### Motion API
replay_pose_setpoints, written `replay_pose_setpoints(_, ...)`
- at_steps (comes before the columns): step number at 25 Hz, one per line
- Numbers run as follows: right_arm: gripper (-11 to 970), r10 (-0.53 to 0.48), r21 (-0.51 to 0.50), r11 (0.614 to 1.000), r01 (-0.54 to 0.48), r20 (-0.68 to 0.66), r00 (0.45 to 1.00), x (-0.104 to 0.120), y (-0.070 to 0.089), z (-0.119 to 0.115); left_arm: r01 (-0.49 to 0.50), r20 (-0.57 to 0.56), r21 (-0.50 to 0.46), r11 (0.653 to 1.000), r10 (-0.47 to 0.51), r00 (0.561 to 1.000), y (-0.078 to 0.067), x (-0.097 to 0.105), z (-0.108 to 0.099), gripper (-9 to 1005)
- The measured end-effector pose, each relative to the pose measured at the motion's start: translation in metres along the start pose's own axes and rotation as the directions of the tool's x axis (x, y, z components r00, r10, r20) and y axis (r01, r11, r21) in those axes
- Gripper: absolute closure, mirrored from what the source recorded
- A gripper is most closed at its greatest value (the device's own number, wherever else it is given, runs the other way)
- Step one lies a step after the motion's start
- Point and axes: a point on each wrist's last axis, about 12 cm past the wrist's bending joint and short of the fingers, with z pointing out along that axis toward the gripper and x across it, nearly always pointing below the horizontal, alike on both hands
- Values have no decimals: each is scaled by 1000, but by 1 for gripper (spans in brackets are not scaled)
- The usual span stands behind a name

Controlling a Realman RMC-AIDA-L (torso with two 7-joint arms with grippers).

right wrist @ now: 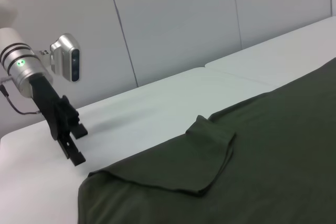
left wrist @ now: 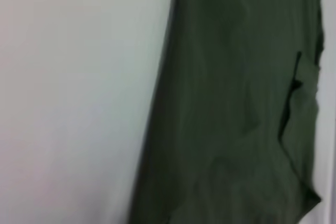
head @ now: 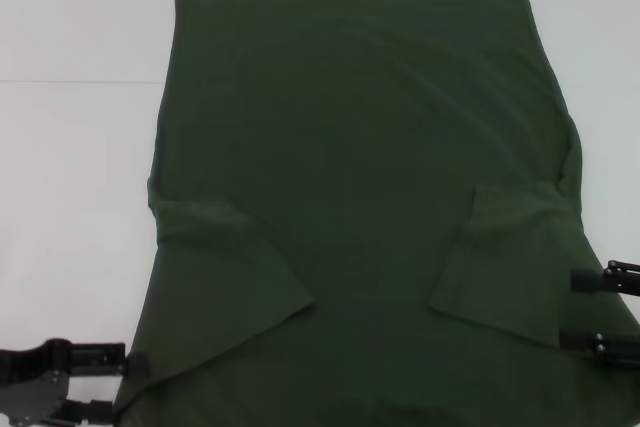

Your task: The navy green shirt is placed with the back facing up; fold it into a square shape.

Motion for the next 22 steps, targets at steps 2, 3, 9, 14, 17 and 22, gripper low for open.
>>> replay_pose_setpoints(2,163,0,2,1000,0,1,1000,0,0,0,-4,-7,-25,1000,4,1000,1,-1,2,63)
replay_pose_setpoints(3,163,1,2,1000,-1,2,1000,0,0,0,-5,-9,-35,999,5,1000,1,-1,3,63)
replay_pose_setpoints(9,166,-1,4,1000,1,2,1000,0,0,1,4,7,-88,996,-3,1000,7,-4,4,63)
replay_pose_setpoints(14,168,-32,-7,999,32,-4,999,1,2,3,1,6,-98,995,-1,1000,7,-4,6,63)
replay_pose_setpoints(17,169,-56,-22,998,56,1,998,2,4,5,1,10,-102,995,0,1000,8,-4,7,63)
replay_pose_setpoints(22,170,-58,-26,998,58,4,998,2,5,7,-14,13,-106,994,16,1000,7,-6,10,63)
